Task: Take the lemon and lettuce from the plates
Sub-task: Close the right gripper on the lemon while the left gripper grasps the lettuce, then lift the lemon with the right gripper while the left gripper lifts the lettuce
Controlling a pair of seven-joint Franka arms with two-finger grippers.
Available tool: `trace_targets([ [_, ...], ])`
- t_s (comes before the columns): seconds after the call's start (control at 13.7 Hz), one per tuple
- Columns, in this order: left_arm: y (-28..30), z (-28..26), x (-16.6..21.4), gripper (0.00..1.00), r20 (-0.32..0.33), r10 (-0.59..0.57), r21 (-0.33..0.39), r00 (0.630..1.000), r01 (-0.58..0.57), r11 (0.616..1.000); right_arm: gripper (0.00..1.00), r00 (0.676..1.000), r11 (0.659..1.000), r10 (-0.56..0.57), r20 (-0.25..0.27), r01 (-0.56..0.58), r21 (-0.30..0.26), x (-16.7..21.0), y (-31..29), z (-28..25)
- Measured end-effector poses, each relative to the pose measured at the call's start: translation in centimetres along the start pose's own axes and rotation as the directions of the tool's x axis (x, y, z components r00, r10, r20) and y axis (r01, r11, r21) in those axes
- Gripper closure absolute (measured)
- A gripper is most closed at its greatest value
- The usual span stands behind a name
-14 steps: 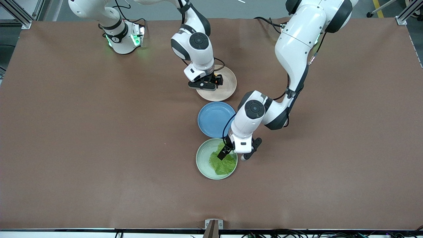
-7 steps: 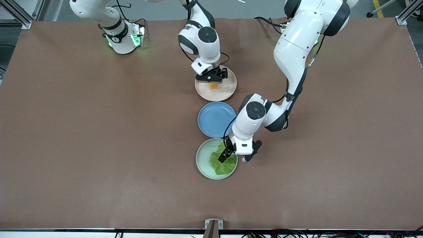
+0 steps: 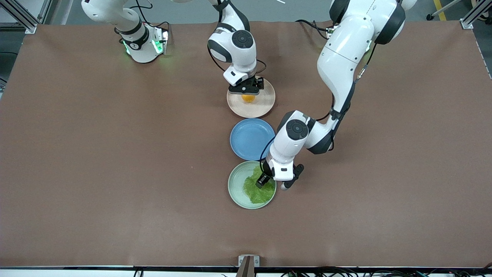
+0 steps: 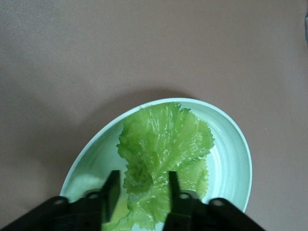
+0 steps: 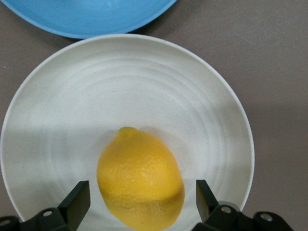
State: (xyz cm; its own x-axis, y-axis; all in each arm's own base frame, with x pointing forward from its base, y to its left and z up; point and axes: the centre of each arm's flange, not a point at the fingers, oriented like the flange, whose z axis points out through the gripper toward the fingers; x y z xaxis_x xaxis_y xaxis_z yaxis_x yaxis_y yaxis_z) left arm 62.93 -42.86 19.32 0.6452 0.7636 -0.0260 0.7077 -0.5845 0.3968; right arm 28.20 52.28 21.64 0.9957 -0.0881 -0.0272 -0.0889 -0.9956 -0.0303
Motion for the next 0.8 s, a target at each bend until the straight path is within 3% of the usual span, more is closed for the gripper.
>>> trace_targets([
  [0.15,0.2,-0.2,0.0,0.78,-0.001,0.000,-0.005,1.000,0.000,1.000,0.06,1.000,1.000,0.006,-0.002,-0.006,0.002,0.0,0.0,0.4],
  [0.29,0.4,-0.3,0.0,0.96,-0.001,0.000,-0.010,1.000,0.000,1.000,0.23,1.000,1.000,0.014,-0.005,-0.014,0.006,0.0,-0.1,0.6],
  [0.36,0.6,-0.4,0.1,0.96,-0.002,0.000,-0.014,1.000,0.000,1.000,0.28,1.000,1.000,0.023,-0.006,-0.023,0.009,0.0,-0.1,0.4],
  [0.58,1.7,-1.9,0.3,0.97,-0.005,0.000,-0.038,1.000,0.000,0.999,0.29,0.998,0.998,0.061,-0.010,-0.061,0.012,0.4,0.0,0.4],
  [0.8,4.1,-7.2,1.1,0.97,-0.006,-0.005,-0.016,1.000,0.005,1.000,0.29,0.994,0.994,0.105,-0.015,-0.105,0.009,4.3,0.9,-2.2],
])
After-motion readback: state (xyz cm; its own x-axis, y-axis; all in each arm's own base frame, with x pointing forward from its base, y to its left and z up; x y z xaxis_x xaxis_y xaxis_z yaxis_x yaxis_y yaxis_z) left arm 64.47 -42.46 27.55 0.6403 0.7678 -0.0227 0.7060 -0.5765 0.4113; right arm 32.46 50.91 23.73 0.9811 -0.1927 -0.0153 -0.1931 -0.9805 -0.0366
